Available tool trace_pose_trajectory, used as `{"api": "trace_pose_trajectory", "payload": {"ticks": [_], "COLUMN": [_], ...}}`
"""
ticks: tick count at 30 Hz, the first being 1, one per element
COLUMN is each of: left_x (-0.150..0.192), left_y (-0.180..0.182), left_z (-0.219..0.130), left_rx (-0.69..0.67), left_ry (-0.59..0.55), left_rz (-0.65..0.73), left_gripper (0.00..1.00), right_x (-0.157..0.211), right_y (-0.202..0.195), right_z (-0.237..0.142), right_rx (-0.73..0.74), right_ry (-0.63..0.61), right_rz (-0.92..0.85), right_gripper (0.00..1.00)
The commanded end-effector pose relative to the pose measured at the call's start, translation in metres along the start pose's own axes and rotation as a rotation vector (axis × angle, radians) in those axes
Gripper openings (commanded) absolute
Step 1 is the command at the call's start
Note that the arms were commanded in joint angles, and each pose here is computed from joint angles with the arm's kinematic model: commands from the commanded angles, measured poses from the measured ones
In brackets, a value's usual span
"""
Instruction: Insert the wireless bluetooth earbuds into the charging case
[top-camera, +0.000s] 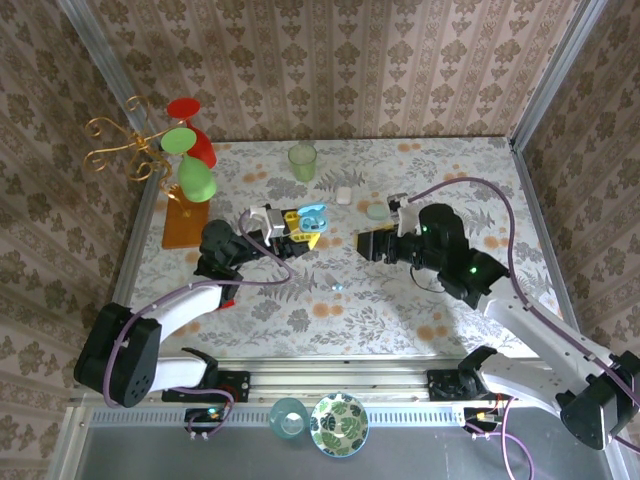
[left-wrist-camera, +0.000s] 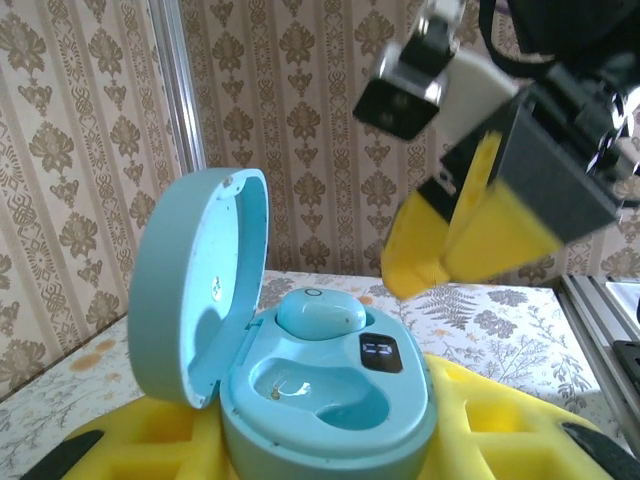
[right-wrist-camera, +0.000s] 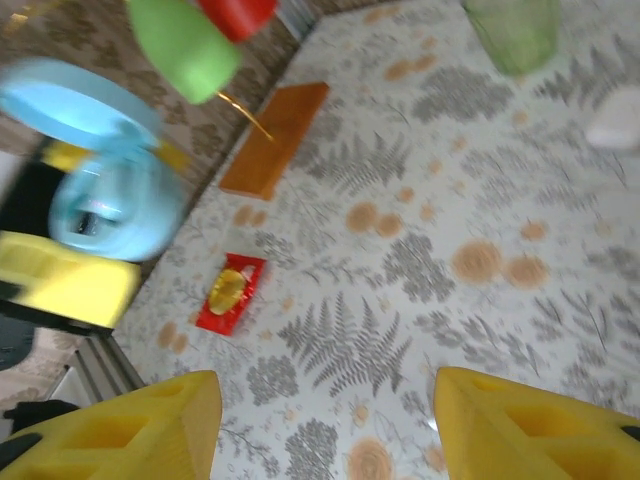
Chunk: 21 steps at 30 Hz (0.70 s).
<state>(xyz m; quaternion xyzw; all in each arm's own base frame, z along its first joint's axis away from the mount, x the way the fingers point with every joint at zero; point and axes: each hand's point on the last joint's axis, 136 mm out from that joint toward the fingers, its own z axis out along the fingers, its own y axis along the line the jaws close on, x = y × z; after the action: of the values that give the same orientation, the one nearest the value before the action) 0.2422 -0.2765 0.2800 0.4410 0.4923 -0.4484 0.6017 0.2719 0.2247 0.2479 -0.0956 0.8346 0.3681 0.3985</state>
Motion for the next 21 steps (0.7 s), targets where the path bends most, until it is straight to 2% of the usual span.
{"api": "trace_pose_trajectory", "payload": {"ticks": [1, 4, 8, 13, 21], "left_x": [-0.007, -0.011, -0.013, -0.013, -0.014], "left_y": [0.000, 0.000, 0.000, 0.000, -0.002], "left_z": [-0.003, -0.003, -0.004, -0.004, -0.005], "left_rx": [-0.011, -0.014, -0.018, -0.023, -0.019], "left_ry": [-0.011, -0.018, -0.020, -0.024, -0.026], "left_rz": [0.043, 0.050, 0.053, 0.049, 0.043], "left_gripper": [0.27, 0.27, 0.27, 0.27, 0.27], "right_x": [0.028, 0.062, 0.101, 0.143, 0.165], "right_y": [-0.032, -0.040, -0.029, -0.022, -0.037], "right_z": [0.014, 0.034, 0.067, 0.099, 0.122], "right_rx": [0.107, 0.110, 0.052, 0.058, 0.125], "right_ry": [0.060, 0.157, 0.216, 0.306, 0.317], "right_rz": [0.157, 0.284, 0.412, 0.491, 0.521], "right_gripper": [0.58, 0.57, 0.56, 0.56, 0.55]}}
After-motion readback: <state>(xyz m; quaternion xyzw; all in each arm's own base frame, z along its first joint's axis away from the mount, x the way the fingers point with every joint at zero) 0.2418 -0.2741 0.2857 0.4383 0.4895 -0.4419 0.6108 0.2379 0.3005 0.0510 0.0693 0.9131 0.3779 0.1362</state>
